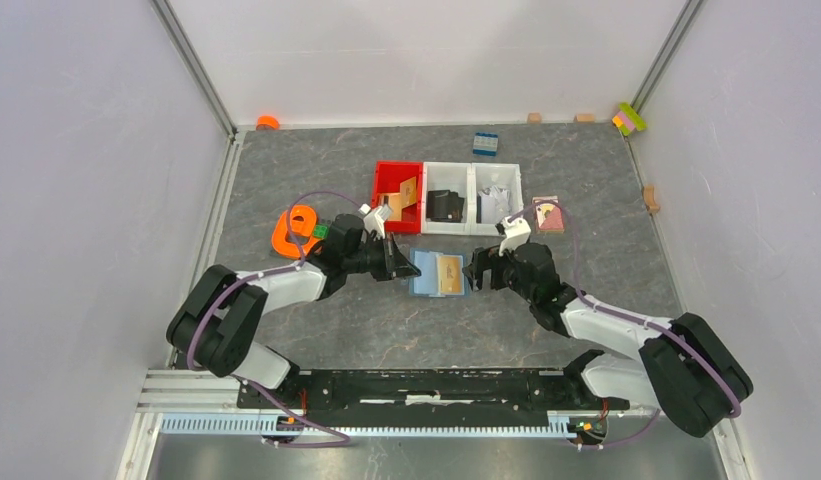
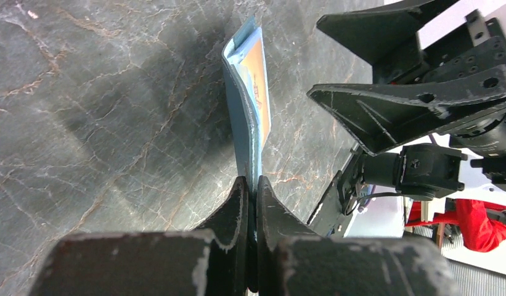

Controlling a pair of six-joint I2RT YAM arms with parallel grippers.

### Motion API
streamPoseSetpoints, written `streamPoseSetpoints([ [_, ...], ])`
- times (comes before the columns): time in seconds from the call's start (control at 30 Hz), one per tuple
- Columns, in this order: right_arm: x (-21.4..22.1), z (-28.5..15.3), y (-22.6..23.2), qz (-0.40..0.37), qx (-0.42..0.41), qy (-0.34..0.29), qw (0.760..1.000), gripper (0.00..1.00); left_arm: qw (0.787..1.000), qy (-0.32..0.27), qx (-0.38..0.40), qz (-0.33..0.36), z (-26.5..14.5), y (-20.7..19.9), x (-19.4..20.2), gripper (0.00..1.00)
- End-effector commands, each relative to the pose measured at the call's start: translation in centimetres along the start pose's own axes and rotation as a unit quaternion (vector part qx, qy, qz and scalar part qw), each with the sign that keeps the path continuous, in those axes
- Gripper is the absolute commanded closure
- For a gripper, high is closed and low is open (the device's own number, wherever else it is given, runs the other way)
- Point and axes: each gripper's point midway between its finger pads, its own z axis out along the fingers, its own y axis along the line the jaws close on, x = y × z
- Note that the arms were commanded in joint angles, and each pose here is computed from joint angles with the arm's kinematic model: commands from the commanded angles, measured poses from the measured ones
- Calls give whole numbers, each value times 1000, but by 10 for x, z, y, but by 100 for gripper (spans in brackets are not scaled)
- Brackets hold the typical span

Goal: Take the credit cards out of the card holder
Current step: Place the credit card in the storage box, then remove the credit card from the card holder.

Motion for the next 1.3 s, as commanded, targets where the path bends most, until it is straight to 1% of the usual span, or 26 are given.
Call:
streamPoseSetpoints([
  [0.0, -4, -3, 10, 20, -31, -31, 999, 2, 997, -27, 44, 51, -5, -23, -11, 98],
  [0.03, -4, -3, 10, 28, -32, -34, 999, 2, 997, -27, 49, 53, -5, -25, -11, 98],
  [0.17, -6, -6, 31, 56, -102, -38, 993, 2, 995, -35, 65, 65, -9, -33, -12, 98],
  [0.33, -6, -13, 41, 94, -158, -50, 982, 2, 991, -52, 83, 92, -18, -44, -15, 98],
  [0.57, -6, -15, 55, 123, -225, -48, 965, 2, 977, -88, 133, 140, -38, -72, -18, 98],
  [0.73, -27, -34, 78, 119, -302, -84, 942, 2, 968, -101, 175, 149, -46, -88, -17, 98],
  [0.77, -33, -40, 82, 116, -315, -100, 937, 2, 967, -100, 183, 149, -47, -91, -16, 98],
  [0.9, -48, -60, 91, 105, -346, -146, 921, 2, 958, -105, 219, 152, -52, -103, -15, 98],
  [1.0, -55, -70, 94, 99, -359, -165, 913, 13, 957, -105, 222, 152, -52, -104, -15, 98],
  [1.17, -57, -74, 97, 97, -369, -169, 909, 41, 959, -112, 212, 154, -54, -102, -16, 98],
  [1.27, -58, -76, 99, 100, -377, -171, 905, 53, 962, -115, 194, 152, -52, -96, -18, 98],
])
